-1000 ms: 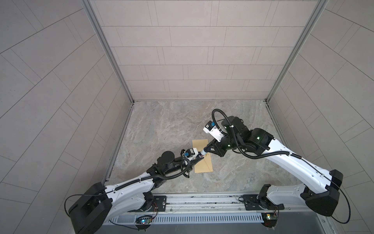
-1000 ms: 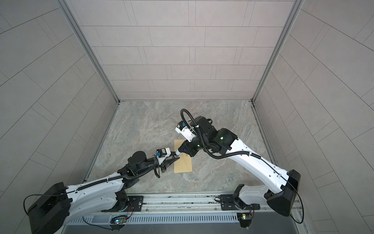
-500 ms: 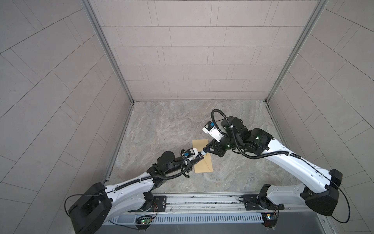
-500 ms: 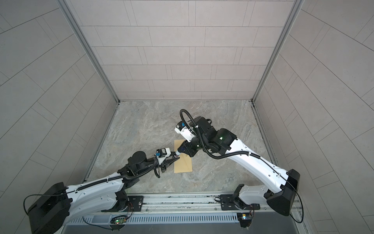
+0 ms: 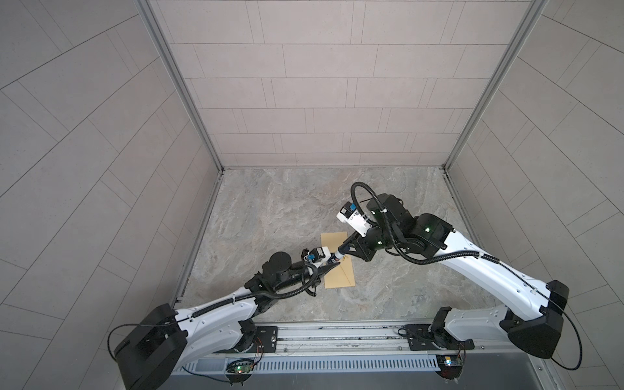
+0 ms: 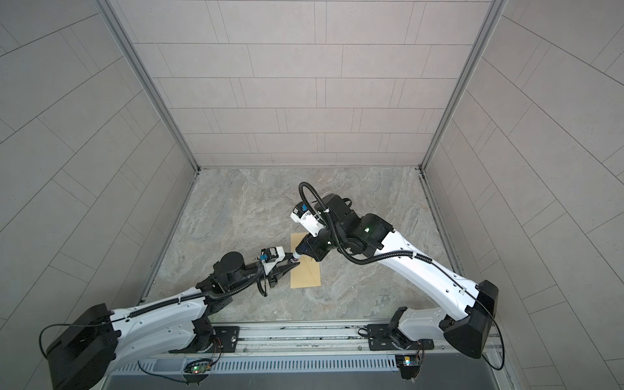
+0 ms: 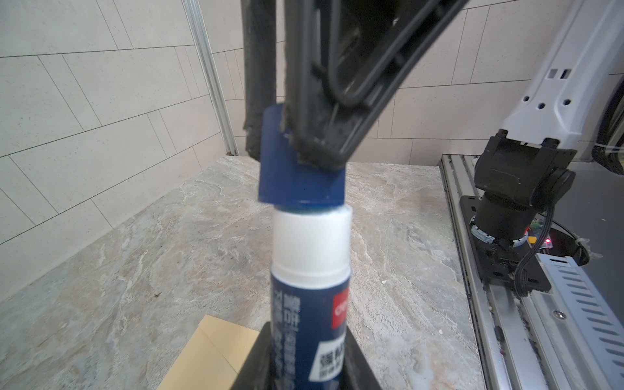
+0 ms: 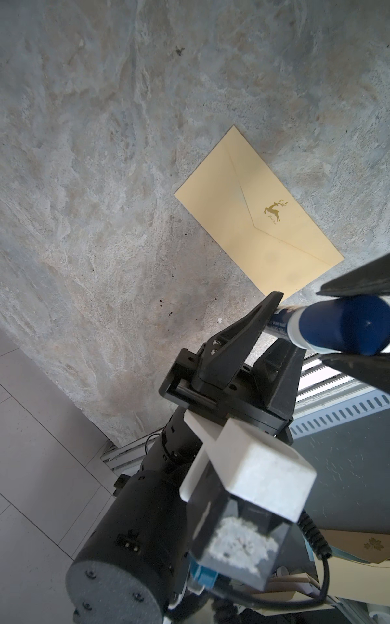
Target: Place the letter into the envelope and seal it
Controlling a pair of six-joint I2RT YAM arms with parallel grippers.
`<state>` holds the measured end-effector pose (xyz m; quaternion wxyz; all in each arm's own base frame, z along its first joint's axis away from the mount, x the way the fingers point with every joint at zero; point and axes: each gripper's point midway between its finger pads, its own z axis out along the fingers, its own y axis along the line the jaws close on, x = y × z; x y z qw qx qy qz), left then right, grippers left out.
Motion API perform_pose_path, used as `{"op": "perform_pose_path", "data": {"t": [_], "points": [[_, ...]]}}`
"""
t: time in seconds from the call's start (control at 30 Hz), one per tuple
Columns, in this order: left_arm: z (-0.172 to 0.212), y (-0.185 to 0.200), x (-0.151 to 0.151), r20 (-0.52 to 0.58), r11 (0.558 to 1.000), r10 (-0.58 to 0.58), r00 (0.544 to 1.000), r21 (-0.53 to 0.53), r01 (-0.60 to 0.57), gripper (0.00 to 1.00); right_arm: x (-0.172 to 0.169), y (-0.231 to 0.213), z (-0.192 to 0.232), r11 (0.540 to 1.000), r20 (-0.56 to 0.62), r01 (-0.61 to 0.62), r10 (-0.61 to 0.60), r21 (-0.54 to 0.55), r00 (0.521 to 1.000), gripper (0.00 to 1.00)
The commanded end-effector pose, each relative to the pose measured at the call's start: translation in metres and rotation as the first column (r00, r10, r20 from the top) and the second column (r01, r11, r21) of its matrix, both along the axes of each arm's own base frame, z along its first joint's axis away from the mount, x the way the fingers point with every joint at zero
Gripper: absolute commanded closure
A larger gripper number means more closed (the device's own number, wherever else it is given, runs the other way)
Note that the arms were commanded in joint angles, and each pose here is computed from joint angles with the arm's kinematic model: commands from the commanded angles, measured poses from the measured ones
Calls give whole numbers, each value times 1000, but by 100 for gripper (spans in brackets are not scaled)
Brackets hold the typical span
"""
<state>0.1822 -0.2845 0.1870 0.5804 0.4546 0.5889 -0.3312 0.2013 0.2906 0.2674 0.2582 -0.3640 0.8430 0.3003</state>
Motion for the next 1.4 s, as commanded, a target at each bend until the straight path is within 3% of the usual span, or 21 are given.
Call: {"op": "perform_pose_path", "data": {"t": [0.0, 1.37], "points": [[16, -3, -4, 49, 999, -22, 999, -45, 24, 100, -4, 2, -8, 1000, -12, -17, 17, -19, 1000, 91], [15, -3, -4, 47, 999, -19, 999, -42, 21, 100, -17, 10, -14, 997, -27, -75, 74, -36, 997, 96]]}}
